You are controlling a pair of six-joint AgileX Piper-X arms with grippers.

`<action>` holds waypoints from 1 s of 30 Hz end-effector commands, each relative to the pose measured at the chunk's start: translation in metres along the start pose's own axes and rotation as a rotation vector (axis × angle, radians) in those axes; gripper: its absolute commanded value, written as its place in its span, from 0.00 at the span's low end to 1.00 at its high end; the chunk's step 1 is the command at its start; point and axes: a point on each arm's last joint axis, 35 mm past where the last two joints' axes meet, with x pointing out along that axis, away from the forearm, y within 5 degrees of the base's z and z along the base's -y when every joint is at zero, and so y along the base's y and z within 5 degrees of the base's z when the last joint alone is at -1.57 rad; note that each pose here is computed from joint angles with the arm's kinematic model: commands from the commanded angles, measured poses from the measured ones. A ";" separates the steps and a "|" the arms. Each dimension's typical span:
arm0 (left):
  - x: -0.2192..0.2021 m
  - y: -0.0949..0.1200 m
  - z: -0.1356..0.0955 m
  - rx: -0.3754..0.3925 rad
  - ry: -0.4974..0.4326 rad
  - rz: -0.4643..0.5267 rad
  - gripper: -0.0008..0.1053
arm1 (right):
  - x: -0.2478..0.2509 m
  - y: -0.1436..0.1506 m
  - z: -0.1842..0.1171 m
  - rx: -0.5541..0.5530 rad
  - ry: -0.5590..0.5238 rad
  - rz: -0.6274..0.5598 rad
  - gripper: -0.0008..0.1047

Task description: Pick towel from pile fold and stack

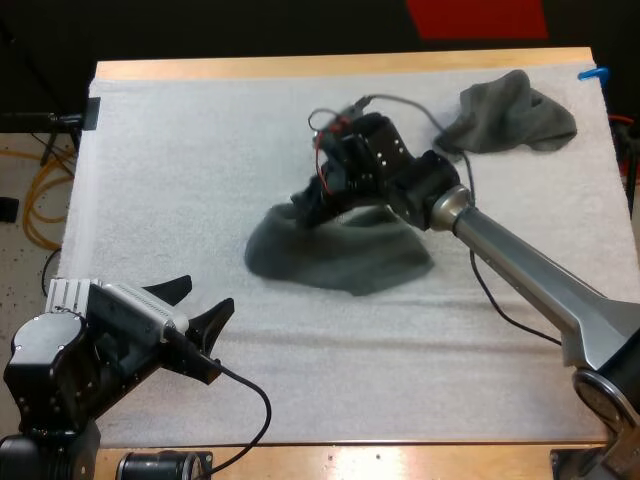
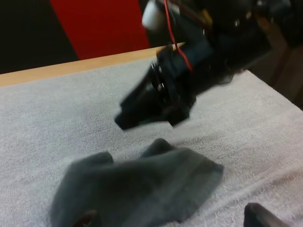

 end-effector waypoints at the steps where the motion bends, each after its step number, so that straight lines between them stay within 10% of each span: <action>1: -0.002 -0.002 0.002 0.009 -0.015 0.005 0.57 | -0.011 -0.005 0.012 -0.012 -0.011 -0.124 0.76; 17: -0.002 -0.002 0.002 0.009 -0.015 0.005 0.57 | -0.139 0.015 0.037 0.020 0.043 -0.256 0.52; 30: -0.003 0.003 -0.013 -0.068 0.102 0.112 0.57 | -0.185 -0.002 -0.027 0.230 0.150 -0.327 0.52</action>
